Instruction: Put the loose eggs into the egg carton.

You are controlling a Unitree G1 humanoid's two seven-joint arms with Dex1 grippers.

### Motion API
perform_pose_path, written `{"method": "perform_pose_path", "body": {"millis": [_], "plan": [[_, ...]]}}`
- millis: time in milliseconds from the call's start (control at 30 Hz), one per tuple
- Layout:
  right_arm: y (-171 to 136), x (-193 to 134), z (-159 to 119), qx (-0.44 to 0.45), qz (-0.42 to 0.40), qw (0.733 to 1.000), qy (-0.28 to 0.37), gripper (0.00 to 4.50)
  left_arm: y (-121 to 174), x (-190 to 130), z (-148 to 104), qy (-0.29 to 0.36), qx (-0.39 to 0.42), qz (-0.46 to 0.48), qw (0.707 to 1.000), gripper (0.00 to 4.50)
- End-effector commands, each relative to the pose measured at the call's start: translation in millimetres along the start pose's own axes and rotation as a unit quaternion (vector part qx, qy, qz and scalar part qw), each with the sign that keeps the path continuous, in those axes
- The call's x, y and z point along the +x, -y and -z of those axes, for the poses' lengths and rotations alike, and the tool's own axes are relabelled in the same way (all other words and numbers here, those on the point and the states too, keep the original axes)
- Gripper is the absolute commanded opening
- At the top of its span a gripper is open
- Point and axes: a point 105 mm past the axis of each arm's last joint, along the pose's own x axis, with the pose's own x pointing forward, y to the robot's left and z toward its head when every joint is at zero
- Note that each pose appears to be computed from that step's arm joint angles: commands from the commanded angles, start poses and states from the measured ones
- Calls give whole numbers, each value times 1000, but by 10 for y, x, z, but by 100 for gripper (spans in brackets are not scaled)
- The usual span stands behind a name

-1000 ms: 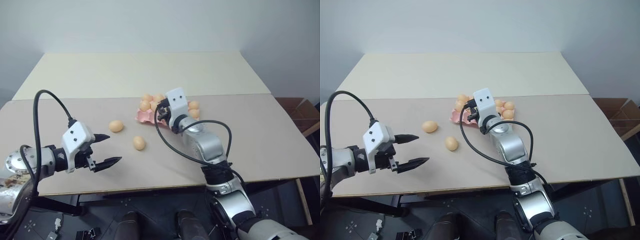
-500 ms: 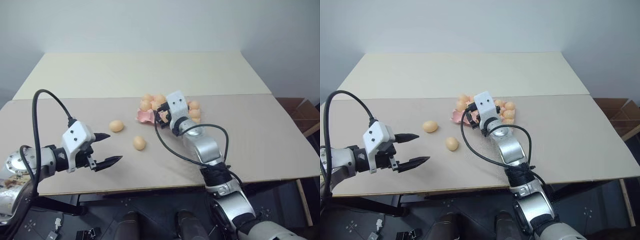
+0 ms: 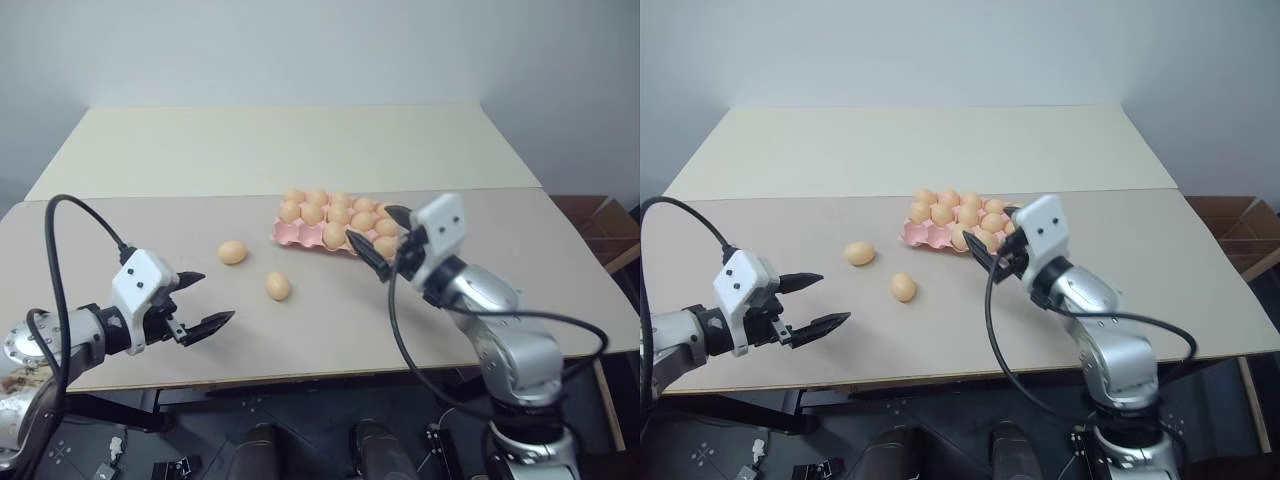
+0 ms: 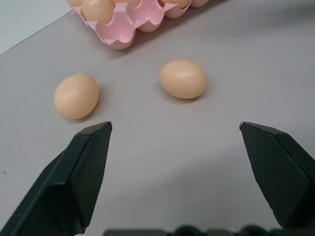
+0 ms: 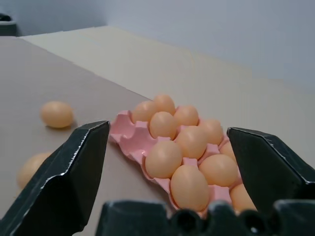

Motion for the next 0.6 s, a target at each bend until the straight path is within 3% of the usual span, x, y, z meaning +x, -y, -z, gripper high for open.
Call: {"method": "perform_pose_path", "body": {"millis": [33, 333, 600], "plan": [[-141, -318, -238, 0, -90, 995, 30, 446, 40, -53, -39, 5, 1, -19, 1000, 450], [-321, -911, -178, 24, -192, 979, -65, 446, 467, 133, 131, -7, -43, -7, 999, 450], [-292, -1039, -240, 21, -192, 977, -86, 446, 614, 318, 175, -13, -53, -64, 996, 450]]}}
